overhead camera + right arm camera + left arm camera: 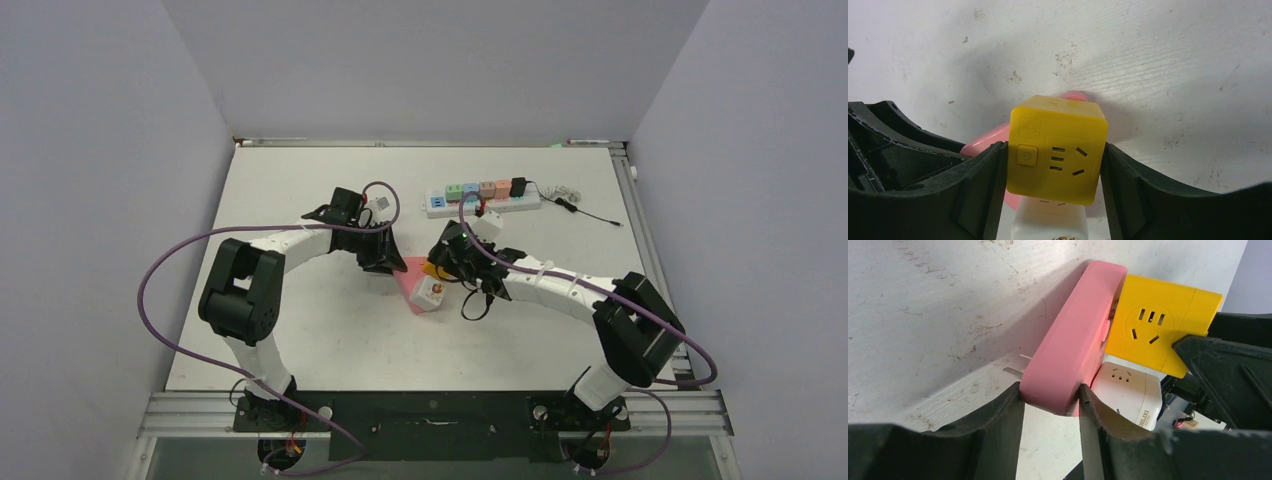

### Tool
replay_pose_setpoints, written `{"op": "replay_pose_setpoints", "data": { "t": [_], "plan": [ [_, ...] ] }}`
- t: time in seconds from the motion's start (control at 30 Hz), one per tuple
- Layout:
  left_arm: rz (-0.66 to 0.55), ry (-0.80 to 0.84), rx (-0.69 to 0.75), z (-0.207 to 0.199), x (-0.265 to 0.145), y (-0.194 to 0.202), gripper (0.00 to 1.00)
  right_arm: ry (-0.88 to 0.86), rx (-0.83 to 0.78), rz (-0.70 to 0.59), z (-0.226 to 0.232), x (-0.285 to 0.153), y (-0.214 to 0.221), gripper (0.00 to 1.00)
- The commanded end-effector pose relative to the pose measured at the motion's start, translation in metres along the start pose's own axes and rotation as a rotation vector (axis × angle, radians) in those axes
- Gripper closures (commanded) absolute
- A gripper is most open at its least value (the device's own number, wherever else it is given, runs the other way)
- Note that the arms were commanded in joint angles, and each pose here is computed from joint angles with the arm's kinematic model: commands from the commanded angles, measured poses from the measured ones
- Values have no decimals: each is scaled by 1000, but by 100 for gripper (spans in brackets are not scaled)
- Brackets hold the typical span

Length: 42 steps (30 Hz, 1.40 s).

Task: Pull the plug off the socket
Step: Remove the plug from the socket.

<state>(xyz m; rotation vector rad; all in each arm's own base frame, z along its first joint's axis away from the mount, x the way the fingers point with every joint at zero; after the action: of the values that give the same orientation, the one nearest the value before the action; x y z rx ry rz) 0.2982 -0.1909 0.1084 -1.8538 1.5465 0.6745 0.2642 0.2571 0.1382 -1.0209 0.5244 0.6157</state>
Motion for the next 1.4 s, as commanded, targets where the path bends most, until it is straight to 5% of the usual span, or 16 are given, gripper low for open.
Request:
{"op": "replay_pose_setpoints", "data": {
  "t": [0.0,0.47,1.37],
  "plan": [
    [-45,-120,63,13,0,-3,100,124,-138,-51,2,-2,0,95],
    [-52,-118,65,12,-1,-4,100,209,-291,-123,28,-7,9,95],
    [-76,-142,87,10,-7,-7,100,-13,-4,80,-37,13,-7,95]
  ]
}}
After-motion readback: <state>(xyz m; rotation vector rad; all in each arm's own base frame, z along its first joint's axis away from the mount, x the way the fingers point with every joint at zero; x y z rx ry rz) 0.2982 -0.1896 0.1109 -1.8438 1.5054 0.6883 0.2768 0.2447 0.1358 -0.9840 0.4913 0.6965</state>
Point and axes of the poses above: each gripper's point midway between its finger pads, its own x axis out along the fingers, its own z axis along the line the jaws close on, y = z × x, the point moved 7 cm from there along -x, back along the fingers, and after that the axes turned 7 degrees about -x, right-handed, at the moved point
